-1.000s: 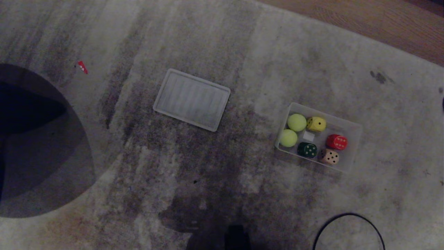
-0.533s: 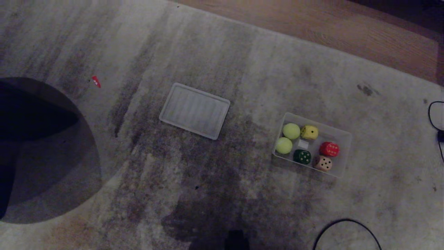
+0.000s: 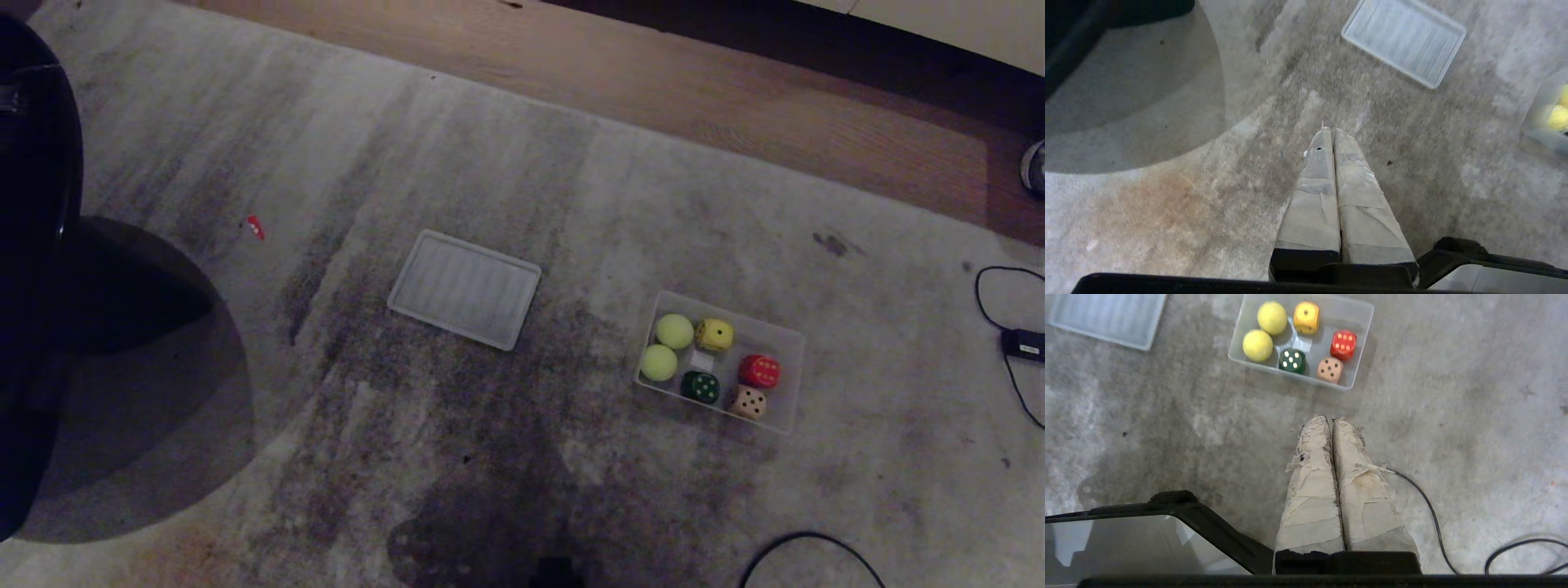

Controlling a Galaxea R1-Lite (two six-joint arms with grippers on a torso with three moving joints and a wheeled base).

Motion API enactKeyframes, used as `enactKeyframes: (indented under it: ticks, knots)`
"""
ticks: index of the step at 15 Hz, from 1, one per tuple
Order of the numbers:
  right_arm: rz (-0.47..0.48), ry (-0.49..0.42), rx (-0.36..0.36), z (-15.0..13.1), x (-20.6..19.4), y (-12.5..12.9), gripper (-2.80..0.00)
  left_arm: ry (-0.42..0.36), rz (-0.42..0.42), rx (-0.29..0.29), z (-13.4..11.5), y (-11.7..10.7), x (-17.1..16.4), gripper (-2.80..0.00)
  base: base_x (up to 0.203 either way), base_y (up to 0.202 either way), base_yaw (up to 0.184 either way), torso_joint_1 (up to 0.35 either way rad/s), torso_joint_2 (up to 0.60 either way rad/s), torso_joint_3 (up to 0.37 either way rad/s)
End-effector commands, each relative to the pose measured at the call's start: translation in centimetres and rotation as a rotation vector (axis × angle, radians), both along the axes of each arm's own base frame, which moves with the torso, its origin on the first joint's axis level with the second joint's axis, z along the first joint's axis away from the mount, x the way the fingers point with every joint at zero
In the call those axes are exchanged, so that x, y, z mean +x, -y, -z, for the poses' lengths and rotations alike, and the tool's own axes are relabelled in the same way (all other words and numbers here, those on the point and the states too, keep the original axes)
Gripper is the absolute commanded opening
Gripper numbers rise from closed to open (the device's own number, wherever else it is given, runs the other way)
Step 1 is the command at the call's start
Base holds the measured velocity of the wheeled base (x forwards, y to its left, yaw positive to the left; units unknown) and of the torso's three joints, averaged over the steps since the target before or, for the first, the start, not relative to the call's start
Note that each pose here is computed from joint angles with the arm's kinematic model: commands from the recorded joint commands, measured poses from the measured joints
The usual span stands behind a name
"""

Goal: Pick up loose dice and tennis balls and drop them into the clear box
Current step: Close the lid

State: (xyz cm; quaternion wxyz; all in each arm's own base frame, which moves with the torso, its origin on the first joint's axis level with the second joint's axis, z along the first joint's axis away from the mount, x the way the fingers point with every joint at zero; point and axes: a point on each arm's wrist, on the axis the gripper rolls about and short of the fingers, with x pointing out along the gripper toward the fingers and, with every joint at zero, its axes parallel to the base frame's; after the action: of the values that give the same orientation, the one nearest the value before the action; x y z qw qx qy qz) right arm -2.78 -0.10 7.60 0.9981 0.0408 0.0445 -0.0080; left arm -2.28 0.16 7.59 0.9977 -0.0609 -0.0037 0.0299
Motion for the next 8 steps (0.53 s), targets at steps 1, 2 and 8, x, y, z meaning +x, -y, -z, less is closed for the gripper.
enactKeyframes:
  ticks: [1,2,8]
  knots:
    - [0.0,-0.004,0.001,-0.01,0.02,0.0,-2.8,-0.002,0.0,-0.001,0.03,0.0,0.02,-2.8,0.0,0.0,0.0,0.006,0.0,0.199]
    - [0.0,-0.002,0.001,0.0,0.01,0.0,-2.8,-0.002,-0.001,-0.001,0.03,0.0,0.02,-2.8,0.0,0.0,0.0,0.003,-0.01,0.199]
    - [0.0,-0.002,-0.001,0.0,0.01,0.0,-2.8,-0.002,-0.001,-0.001,0.04,0.0,0.02,-2.8,0.0,0.0,0.0,0.002,0.0,0.2]
